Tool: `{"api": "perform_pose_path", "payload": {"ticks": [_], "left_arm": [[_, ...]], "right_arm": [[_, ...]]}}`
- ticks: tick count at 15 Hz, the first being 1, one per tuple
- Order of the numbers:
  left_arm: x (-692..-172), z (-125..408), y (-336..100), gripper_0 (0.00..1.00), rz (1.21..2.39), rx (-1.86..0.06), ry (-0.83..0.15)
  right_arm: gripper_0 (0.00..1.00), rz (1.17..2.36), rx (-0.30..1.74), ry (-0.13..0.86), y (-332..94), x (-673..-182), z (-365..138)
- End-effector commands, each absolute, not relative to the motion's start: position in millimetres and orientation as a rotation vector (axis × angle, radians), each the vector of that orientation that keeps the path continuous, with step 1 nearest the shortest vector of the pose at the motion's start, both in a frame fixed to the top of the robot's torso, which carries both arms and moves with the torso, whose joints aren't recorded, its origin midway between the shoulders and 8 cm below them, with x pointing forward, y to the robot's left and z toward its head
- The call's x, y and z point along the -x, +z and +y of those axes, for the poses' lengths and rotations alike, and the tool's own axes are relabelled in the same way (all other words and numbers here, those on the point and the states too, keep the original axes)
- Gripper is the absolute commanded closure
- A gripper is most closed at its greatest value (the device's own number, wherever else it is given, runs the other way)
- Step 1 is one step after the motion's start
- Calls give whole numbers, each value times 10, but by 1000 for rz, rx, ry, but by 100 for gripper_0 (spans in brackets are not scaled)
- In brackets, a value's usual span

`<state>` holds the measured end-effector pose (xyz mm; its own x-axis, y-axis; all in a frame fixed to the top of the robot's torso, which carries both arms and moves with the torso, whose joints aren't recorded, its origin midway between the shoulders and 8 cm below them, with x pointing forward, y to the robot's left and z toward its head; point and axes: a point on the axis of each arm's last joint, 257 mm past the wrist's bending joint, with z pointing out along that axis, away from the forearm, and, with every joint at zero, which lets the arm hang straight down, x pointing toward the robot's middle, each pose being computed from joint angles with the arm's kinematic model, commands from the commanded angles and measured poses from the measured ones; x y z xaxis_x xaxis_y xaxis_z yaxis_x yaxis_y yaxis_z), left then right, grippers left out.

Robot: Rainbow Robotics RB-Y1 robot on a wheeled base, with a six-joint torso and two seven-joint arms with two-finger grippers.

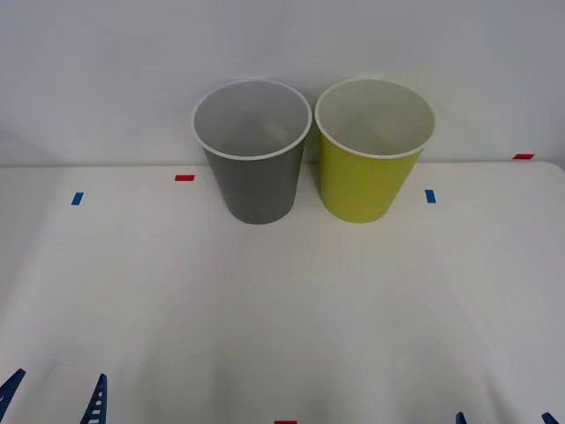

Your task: Put cans in the gray bin and PET bottles in the light green bin.

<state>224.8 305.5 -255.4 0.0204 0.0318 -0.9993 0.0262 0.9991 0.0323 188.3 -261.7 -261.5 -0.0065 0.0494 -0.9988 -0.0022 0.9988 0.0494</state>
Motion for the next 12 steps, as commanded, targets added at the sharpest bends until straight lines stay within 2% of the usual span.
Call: {"api": "perform_pose_path", "payload": {"ticks": [1,4,12], "left_arm": [[-2125,3092,-2603,0,1572,-44,22],[-2119,3119,-2593,0,1570,-70,49],[-2119,3117,-2594,0,1570,-73,51]], "right_arm": [[0,1577,-37,41,-2615,-1883,-2617],[0,1577,-37,41,-2615,-1883,-2617],[0,1577,-37,41,-2615,-1883,-2617]]}}
